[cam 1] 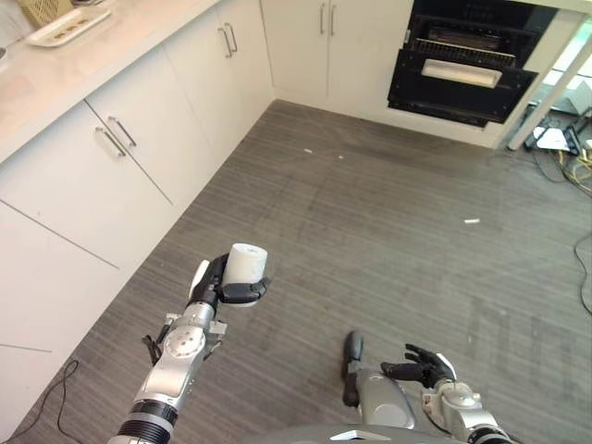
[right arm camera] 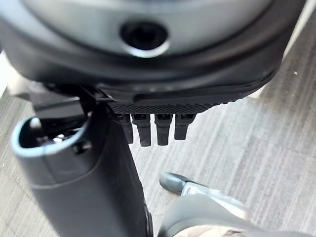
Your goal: Place the dishes in the dishwasher.
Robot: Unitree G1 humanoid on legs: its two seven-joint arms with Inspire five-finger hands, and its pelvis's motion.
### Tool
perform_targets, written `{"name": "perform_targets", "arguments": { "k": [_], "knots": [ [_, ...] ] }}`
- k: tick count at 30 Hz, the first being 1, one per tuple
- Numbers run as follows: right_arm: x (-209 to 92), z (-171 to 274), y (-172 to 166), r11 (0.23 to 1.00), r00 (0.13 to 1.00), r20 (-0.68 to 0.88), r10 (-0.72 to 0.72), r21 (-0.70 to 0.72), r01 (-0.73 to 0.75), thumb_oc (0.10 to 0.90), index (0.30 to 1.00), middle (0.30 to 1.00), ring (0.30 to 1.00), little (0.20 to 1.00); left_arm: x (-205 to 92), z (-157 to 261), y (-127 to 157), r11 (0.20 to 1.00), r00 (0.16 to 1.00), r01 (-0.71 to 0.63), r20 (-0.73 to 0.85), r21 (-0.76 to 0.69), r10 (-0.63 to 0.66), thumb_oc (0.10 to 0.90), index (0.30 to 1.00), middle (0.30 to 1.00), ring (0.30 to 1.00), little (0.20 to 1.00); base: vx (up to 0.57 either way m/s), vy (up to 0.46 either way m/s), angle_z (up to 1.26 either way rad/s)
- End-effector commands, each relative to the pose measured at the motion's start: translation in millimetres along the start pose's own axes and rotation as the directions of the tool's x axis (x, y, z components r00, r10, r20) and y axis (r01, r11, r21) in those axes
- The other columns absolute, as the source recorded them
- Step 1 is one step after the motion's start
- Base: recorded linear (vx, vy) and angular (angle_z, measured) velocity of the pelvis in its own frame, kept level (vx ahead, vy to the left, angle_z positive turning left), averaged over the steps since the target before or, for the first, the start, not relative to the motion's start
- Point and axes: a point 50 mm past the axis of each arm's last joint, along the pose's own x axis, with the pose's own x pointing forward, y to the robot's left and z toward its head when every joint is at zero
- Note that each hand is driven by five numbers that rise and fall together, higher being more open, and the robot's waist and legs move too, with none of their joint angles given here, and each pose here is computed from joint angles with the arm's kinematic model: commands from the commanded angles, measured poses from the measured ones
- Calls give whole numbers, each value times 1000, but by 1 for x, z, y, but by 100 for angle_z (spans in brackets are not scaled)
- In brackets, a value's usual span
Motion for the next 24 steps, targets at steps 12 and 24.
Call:
{"name": "perform_targets", "arguments": {
  "k": [12, 24],
  "knots": [
    [1, 20, -15, 993, 995, 90, -37, -112, 47, 800, 900, 900, 900, 900, -3, 64, 31, 996, 942, -93, 323, -10, 91, 400, 300, 300, 300, 300, 396, -44, -31],
    [-1, 49, -14, 998, 972, 227, -62, -13, 67, 800, 900, 900, 900, 900, -9, 63, 41, 990, 937, -133, 332, 40, 112, 400, 300, 300, 300, 300, 470, 302, -59]
  ]
}}
